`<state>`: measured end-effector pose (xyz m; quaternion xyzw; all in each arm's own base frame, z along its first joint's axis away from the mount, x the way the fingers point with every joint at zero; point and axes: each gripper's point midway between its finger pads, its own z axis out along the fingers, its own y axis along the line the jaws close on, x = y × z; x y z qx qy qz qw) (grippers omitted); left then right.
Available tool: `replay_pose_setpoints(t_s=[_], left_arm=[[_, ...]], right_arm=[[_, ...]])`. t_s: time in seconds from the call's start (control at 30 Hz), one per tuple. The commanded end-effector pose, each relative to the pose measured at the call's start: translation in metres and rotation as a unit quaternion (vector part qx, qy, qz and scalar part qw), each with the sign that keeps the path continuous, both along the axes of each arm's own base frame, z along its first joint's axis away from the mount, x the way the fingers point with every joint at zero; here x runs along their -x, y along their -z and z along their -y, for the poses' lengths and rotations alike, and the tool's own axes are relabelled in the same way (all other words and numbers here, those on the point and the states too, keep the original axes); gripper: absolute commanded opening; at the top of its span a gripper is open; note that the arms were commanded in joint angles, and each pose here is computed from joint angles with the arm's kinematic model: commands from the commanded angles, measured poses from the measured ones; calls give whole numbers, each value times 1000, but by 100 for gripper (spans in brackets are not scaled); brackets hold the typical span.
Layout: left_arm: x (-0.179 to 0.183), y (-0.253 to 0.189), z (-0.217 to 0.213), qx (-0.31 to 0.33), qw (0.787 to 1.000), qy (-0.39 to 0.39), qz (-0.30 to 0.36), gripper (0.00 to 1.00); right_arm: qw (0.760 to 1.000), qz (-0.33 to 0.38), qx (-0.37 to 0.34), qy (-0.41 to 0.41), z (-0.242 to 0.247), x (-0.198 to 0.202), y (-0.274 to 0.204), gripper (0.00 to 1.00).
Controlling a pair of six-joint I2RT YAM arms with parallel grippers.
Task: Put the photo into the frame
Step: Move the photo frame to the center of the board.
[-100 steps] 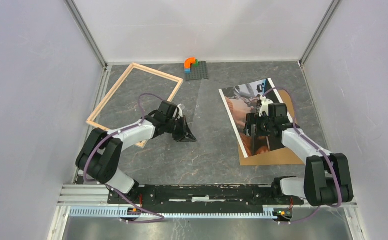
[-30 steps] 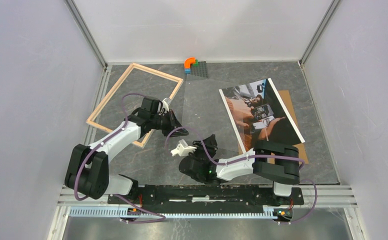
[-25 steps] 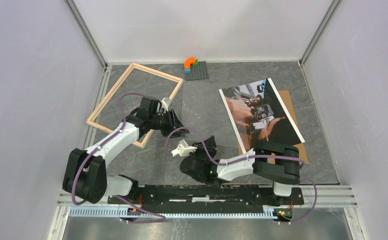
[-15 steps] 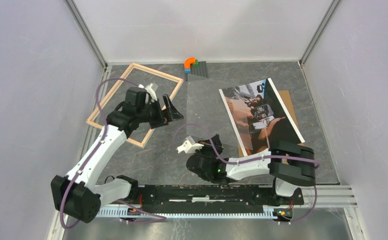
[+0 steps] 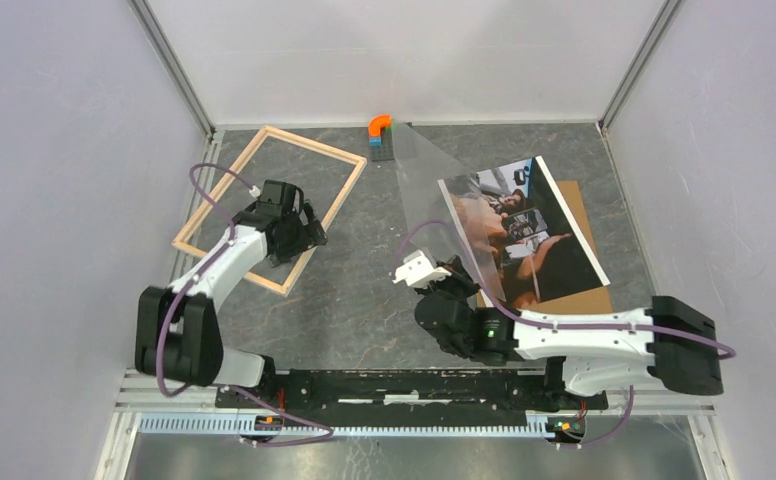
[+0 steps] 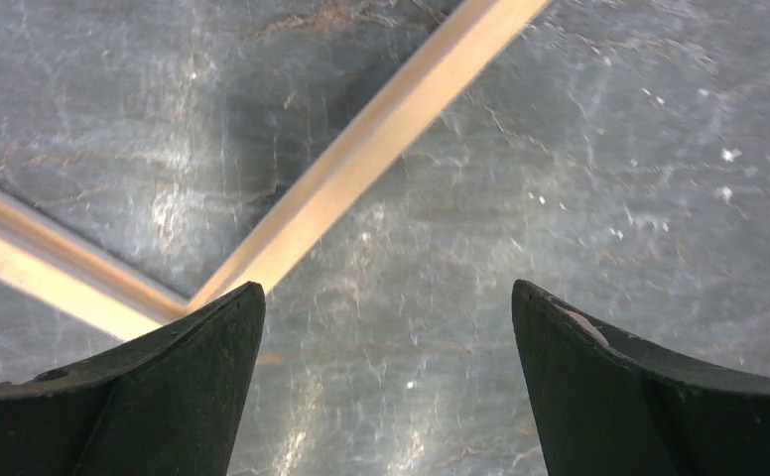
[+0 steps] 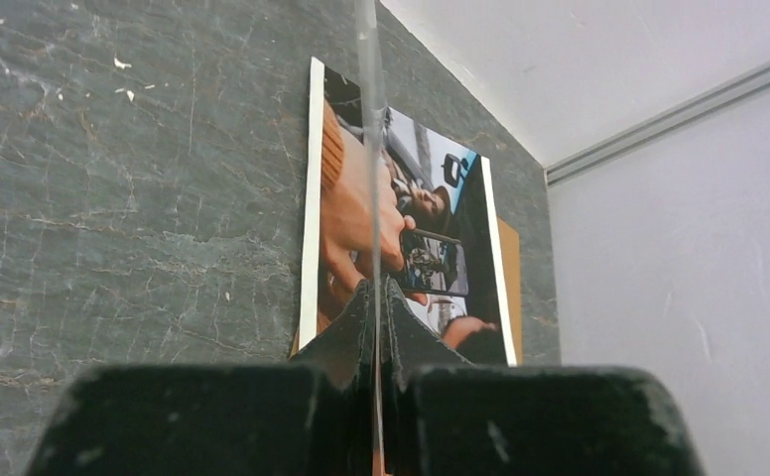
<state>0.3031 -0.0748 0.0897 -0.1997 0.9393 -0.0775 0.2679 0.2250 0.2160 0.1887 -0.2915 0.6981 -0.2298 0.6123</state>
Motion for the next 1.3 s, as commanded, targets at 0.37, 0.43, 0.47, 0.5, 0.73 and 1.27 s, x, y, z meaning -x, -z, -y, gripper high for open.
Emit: replay_pose_setpoints(t_s=[0.37,0.43,0.47,0.5,0.73,1.27], left_arm=[[-45,47,-9,5,998,3,-59,100],[-40,52,-3,23,997,5,-69,100],[-36,56,-1,31,997,4,-74,100],[-32,59,3,41,996,6,-79,100],[0,63,35,129,988,0,-89,100],[41,35,156,256,964,40,-61,100]], right_arm=[[991,-6,-131,-13,29,1,-33,0],[991,-3,-136,-10,32,0,-37,0],[990,-1,-141,-9,34,0,-40,0],[990,0,-144,-8,35,-1,-42,0],[986,8,-165,1,47,0,-56,0],[976,4,-216,16,58,-10,-72,0]])
